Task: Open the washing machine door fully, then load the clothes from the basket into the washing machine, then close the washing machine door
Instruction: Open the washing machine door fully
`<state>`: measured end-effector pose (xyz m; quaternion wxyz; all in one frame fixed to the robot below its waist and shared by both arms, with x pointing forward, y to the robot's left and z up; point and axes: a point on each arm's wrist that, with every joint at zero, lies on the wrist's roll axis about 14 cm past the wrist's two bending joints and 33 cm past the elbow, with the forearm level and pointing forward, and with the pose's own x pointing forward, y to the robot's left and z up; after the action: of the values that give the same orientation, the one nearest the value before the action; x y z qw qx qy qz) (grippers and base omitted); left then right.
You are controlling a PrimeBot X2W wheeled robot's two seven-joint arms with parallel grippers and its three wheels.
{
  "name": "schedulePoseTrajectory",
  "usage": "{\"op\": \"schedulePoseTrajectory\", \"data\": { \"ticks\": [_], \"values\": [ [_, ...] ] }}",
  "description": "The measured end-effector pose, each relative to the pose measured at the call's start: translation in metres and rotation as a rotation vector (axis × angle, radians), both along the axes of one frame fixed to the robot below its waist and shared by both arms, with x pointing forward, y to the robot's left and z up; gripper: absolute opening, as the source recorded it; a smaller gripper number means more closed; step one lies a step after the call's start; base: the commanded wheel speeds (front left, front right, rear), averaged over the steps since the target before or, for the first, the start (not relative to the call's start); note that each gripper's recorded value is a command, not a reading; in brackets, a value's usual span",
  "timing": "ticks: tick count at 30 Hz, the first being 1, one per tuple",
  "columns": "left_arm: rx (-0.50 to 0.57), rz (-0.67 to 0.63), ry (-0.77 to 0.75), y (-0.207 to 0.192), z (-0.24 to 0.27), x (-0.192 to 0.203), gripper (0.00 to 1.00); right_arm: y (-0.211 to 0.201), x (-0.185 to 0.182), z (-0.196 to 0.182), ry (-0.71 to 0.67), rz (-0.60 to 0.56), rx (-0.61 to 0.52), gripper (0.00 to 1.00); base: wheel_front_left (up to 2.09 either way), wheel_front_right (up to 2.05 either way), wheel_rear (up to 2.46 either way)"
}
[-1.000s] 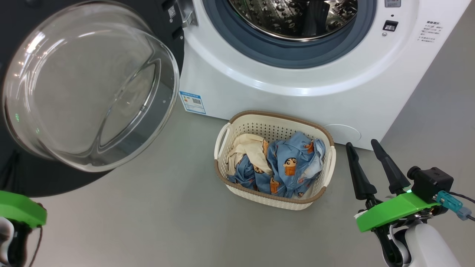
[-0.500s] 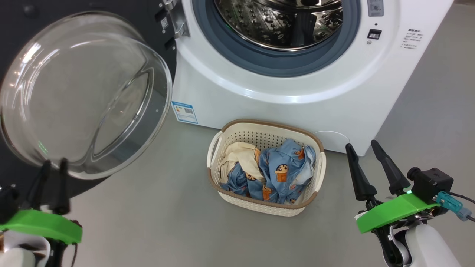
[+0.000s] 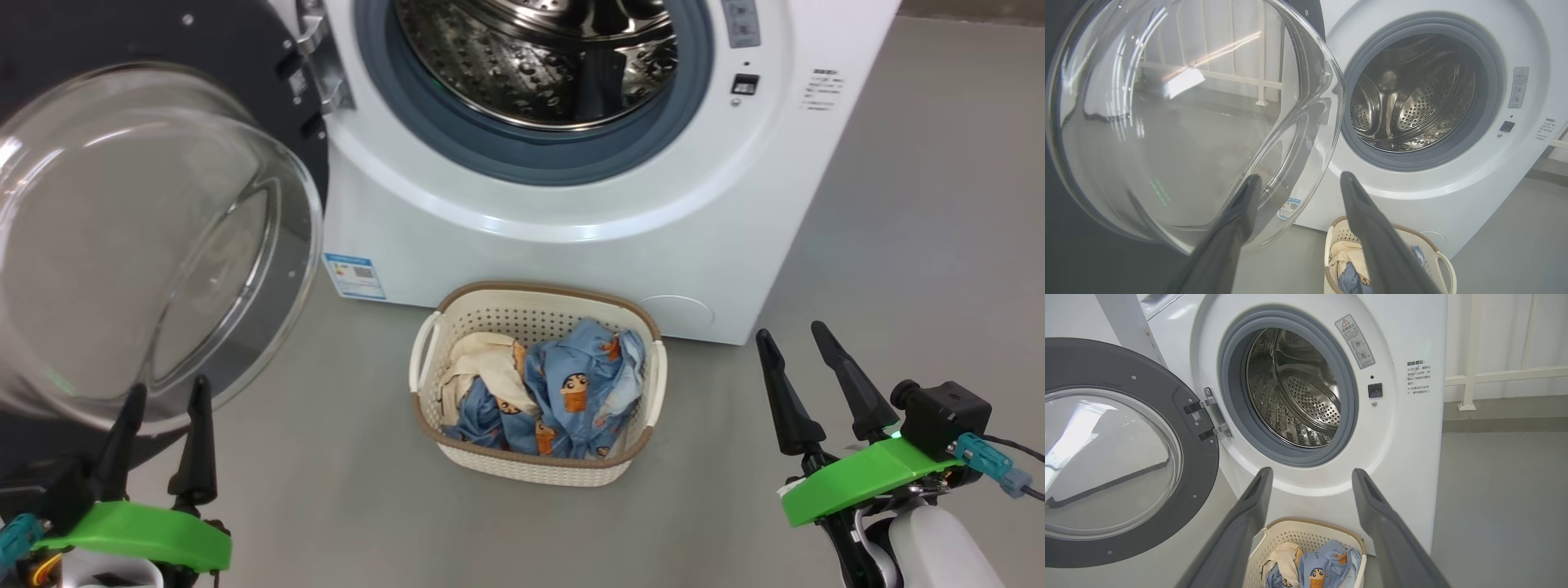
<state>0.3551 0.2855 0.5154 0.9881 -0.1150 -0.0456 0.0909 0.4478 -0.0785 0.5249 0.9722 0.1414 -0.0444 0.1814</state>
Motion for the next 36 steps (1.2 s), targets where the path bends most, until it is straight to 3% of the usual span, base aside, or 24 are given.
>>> {"op": "schedulePoseTrajectory", "data": {
  "ticks": [19, 36],
  "values": [
    [0.02, -0.175, -0.024, -0.072, 0.002, 0.04, 1.0, -0.066, -0.019, 0.006, -0.018, -0.149, -0.041, 1.0, 0.0, 0.0, 0.0],
    [0.013, -0.271, -0.016, -0.109, -0.006, 0.045, 1.0, -0.089, -0.028, 0.009, -0.023, -0.21, -0.049, 1.0, 0.0, 0.0, 0.0]
  ]
}}
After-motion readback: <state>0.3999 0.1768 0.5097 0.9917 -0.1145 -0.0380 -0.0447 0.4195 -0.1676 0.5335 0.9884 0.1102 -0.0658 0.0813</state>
